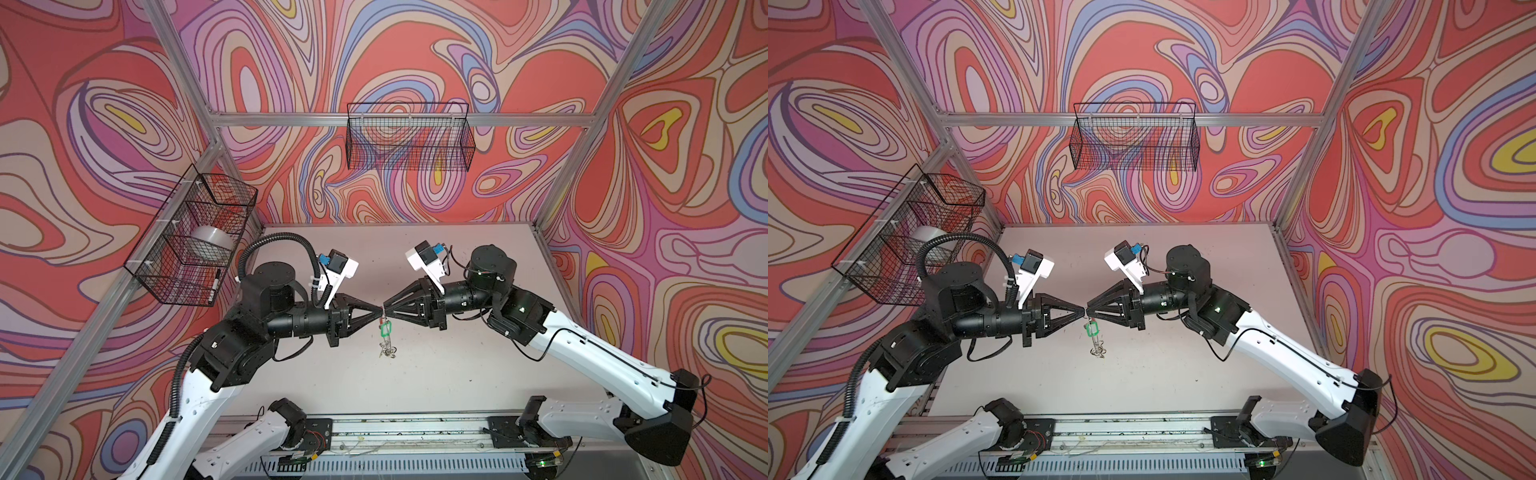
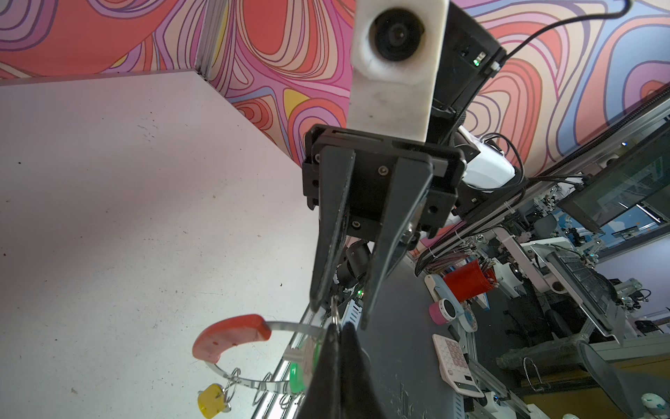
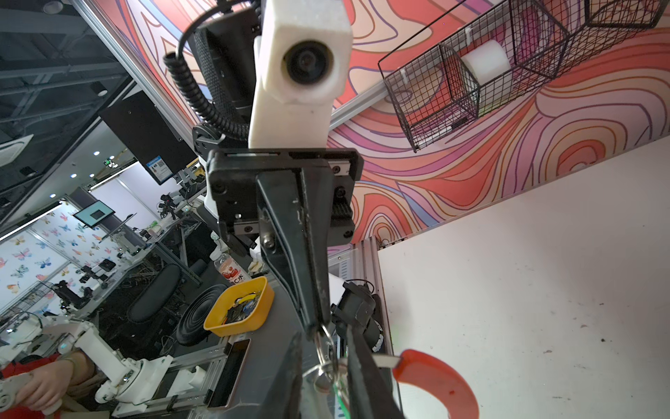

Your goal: Remove the keys from the keyring

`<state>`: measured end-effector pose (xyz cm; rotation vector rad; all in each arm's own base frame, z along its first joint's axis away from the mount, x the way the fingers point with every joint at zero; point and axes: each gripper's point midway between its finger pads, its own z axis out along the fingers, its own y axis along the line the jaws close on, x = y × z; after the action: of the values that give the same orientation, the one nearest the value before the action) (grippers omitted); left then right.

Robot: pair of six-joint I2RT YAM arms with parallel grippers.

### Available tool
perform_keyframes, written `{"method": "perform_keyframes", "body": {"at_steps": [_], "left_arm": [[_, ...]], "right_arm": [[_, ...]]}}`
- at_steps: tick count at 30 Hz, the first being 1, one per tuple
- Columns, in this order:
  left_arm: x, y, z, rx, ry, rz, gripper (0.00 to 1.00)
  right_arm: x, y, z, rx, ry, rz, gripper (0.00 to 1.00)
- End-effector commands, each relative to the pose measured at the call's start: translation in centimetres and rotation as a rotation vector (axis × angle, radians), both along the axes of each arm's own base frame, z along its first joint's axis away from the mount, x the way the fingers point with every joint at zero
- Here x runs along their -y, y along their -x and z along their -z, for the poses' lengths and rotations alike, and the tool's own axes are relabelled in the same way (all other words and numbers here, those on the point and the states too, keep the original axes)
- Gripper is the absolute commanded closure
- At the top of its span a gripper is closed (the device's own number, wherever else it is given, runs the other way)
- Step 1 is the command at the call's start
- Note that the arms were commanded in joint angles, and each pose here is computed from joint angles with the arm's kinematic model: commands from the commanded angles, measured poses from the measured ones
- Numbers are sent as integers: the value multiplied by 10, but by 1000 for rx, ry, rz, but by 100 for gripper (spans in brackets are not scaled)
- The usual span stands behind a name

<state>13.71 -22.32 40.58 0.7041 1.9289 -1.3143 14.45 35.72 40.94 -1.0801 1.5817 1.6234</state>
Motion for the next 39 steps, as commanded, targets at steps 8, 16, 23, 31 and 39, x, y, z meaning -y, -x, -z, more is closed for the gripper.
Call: {"method": "perform_keyframes", "body": {"at_steps": [8,16,23,31,39], "left_arm": [[0,6,-13,33,11,24,100],[-2,-1,-18,27,31,-26,73],[-20,-15,-19,97,66,-194,59],[-12,-23,-17,97,158,-187,61],[-1,-19,-23,98,253,-116,67]], "right_arm": [[-1,2,13,-14,17,-1,91],[0,1,6,-11,-40,17,100],[5,-8,-8,-8,-151,102,100],[9,-6,-18,13,-216,106,100],[11,-4,-18,12,-229,107,100]]}}
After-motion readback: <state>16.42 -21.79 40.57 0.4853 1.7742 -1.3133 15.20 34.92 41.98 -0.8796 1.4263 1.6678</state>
